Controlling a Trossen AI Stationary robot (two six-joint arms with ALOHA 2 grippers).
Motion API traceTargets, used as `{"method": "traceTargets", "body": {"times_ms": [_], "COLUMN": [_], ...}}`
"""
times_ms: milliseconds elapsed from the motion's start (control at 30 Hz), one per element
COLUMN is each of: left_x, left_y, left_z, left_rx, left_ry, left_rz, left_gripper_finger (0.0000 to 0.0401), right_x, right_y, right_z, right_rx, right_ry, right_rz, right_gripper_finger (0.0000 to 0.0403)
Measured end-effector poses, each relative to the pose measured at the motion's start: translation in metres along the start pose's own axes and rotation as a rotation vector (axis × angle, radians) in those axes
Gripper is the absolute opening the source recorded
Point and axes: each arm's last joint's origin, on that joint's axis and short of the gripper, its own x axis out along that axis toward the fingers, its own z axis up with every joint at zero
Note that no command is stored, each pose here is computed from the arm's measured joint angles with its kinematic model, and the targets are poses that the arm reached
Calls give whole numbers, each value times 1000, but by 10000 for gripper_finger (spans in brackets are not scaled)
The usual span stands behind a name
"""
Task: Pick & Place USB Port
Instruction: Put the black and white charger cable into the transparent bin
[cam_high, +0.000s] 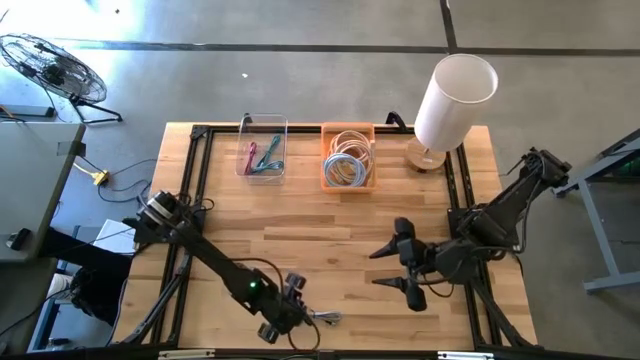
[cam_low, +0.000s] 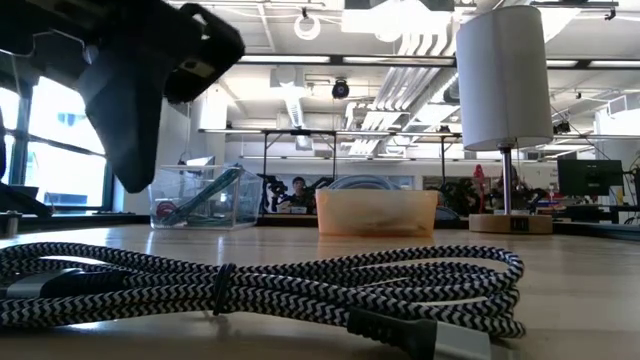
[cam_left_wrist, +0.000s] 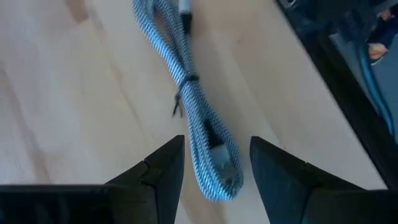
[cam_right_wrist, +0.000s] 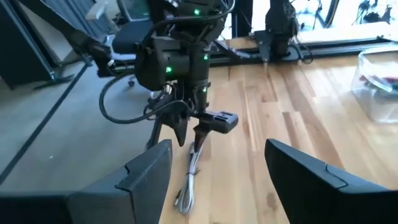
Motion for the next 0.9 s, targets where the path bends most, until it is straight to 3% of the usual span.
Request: {"method": "traceTargets", "body": {"times_ms": [433,633,733,900], "left_x": [27,32,35,41], "left_y": [19,28,29,28], "left_z": [1,1,0,-2], "left_rx": [-32,-79,-87,-133], "left_ry": [82,101,111,128], "left_rz": [40,-49,-71,-83], "left_gripper_finger": [177,171,136,20], "right_x": [6,6,5,6], "right_y": [0,0,-1,-2], "right_z": [-16,-17,-18,-18], "right_rx": [51,41,12,-18], "right_ry": [62,64,75,76], "right_rz": [27,26,21,10], "right_gripper_finger": [249,249,249,249]}}
